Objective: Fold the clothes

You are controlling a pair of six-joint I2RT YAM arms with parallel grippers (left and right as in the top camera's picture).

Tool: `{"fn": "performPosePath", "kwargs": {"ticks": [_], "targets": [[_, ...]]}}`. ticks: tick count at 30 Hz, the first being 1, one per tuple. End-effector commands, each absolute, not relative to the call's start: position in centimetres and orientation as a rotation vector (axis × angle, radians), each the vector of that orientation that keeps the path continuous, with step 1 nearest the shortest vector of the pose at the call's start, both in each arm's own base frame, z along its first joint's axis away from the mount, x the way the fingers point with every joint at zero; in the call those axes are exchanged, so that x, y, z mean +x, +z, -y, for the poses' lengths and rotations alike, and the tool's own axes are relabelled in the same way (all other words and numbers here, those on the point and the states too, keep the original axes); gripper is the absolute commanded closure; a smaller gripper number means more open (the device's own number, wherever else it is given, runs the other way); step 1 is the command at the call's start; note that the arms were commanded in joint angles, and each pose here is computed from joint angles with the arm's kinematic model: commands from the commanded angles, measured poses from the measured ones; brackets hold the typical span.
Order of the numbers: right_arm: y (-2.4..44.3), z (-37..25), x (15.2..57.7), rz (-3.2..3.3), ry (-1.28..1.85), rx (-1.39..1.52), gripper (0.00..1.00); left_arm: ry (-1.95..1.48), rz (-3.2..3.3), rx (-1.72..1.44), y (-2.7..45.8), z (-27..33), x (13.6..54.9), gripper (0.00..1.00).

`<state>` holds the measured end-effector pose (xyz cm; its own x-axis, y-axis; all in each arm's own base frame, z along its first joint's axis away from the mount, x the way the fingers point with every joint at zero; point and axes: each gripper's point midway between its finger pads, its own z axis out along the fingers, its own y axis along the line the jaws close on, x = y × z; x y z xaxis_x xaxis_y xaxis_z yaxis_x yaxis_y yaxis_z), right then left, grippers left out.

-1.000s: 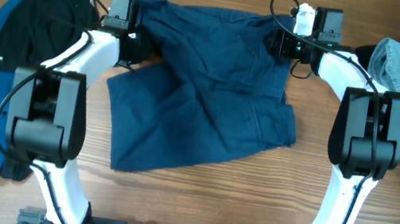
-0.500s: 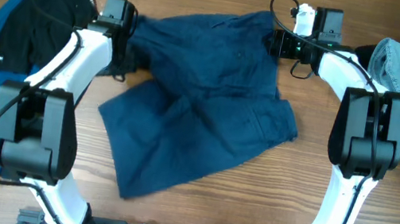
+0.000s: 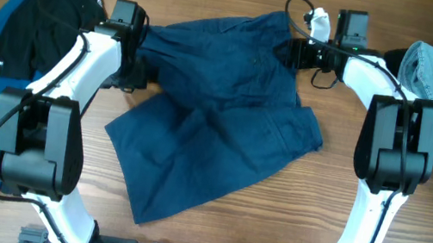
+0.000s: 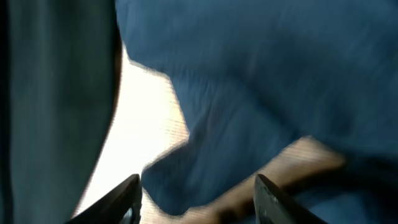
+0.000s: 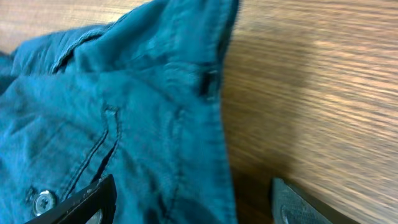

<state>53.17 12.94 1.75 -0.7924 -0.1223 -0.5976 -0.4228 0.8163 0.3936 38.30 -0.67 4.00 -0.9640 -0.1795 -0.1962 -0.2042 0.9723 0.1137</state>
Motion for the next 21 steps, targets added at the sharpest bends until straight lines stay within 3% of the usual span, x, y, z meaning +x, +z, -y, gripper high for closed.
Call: {"fn": "performPosePath", "kwargs": {"ticks": [1,5,7,8,9,10,14,21], "targets": [[3.4,-14.5,53.5,-2.386,0.634,-0.504,0.21,0.237,-2.821,-0.289,4.8,-0.2,40.7,0.50],[2.9,-14.4,53.8,-2.408,0.546,-0.497,0.21,0.207,-2.759,-0.309,5.2,0.0,42.2,0.60],[2.7,-14.2,54.1,-2.410,0.499,-0.491,0.30,0.156,-2.770,-0.361,5.0,0.6,41.9,0.96],[2.7,-14.2,54.2,-2.405,0.488,-0.489,0.59,0.066,-2.805,-0.351,4.8,1.7,41.4,0.96],[2.8,-14.1,54.4,-2.400,0.480,-0.486,0.77,-0.036,-2.850,-0.334,4.5,3.1,40.7,0.96],[2.9,-14.1,54.5,-2.394,0.479,-0.484,0.84,-0.096,-2.894,-0.324,4.3,4.1,39.8,0.96],[3.8,-14.6,55.5,-2.338,0.488,-0.468,0.90,-0.101,-2.982,-0.294,3.9,5.8,37.6,0.96],[6.2,-19.2,56.4,-2.186,0.509,-0.564,0.92,-0.100,-2.946,-0.269,4.0,6.3,38.4,0.96]]}}
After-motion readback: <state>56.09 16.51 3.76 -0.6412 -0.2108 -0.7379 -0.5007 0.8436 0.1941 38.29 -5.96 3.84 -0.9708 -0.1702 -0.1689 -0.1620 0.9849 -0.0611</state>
